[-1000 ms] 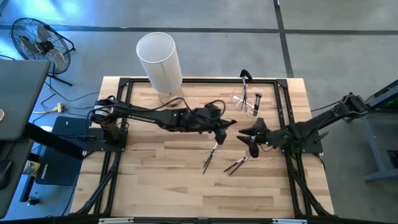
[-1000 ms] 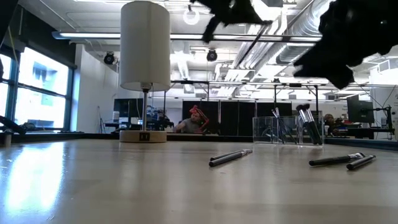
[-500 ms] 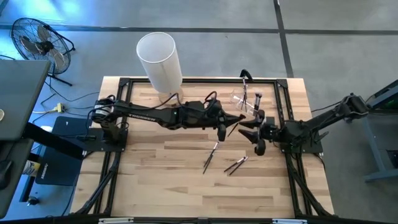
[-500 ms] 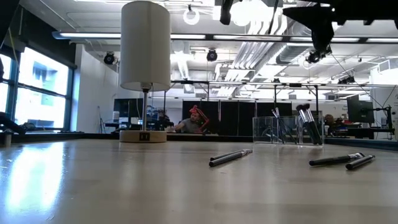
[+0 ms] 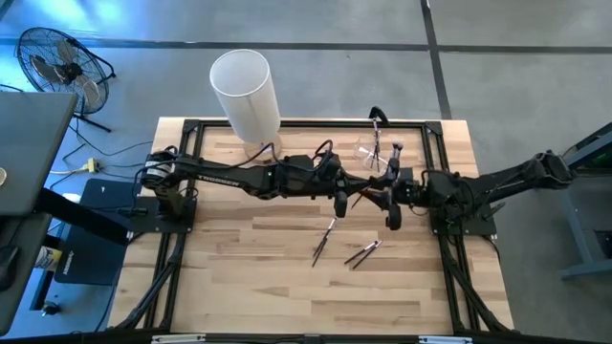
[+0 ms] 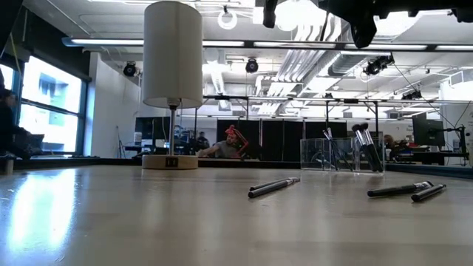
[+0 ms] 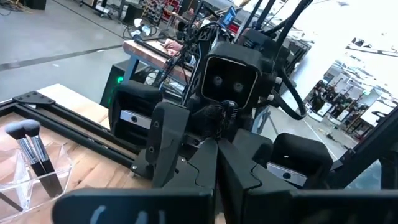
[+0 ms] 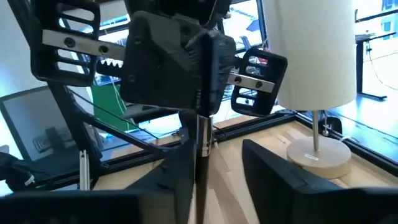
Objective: Put items in baskets/containers
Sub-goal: Put the brow brush into the transparent organizer
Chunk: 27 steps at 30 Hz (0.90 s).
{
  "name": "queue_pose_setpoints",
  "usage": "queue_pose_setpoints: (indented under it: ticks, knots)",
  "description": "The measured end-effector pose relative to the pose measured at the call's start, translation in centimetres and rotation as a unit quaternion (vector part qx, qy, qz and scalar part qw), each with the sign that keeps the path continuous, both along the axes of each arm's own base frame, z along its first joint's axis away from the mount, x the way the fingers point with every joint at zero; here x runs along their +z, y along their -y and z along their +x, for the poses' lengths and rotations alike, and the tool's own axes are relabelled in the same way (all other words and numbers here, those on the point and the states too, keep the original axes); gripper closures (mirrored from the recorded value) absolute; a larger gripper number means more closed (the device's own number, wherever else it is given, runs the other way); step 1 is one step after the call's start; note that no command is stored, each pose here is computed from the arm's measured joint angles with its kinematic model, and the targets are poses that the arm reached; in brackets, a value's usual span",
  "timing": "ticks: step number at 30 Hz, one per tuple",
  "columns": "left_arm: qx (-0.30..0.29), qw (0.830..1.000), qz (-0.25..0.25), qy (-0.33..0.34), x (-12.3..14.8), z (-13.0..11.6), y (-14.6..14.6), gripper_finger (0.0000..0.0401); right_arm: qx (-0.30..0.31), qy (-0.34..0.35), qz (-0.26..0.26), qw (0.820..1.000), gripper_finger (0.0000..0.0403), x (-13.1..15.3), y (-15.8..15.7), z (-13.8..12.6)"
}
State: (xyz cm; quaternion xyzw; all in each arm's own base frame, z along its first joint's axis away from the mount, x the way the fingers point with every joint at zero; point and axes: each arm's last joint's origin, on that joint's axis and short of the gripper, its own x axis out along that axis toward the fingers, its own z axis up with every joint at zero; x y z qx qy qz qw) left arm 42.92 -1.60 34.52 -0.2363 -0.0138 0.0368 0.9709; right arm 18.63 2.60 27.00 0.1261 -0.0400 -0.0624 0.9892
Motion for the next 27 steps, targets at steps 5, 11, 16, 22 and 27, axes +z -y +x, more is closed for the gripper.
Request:
queue_pose_setpoints:
  ticks: [5, 11, 16, 22, 27]
  knots:
    - [0.002, 1.0, 0.0, -0.001, 0.0, 0.0, 0.0, 0.04, 0.014, 0.002, -0.003, 1.0, 0.0382, 0.1, 0.1, 0.1]
    - [-0.016, 0.999, 0.026, -0.009, -0.1, 0.0, 0.0, 0.0377, 0.009, -0.006, 0.003, 1.0, 0.038, -0.1, 0.3, 0.1]
    - [-0.017, 0.999, 0.023, -0.024, -0.4, 0.0, -0.6, 0.0331, -0.022, -0.044, 0.011, 0.999, 0.0388, -0.8, 0.7, 0.0]
    - [-0.007, 0.998, 0.005, -0.067, -0.8, -0.4, -3.0, 0.0285, -0.077, -0.073, 0.013, 0.994, 0.0392, -1.0, 1.6, -0.9]
    - [0.015, 0.999, 0.027, -0.024, 2.4, -2.5, -5.2, 0.0279, -0.146, -0.091, 0.019, 0.985, 0.039, -1.1, 2.8, -2.0]
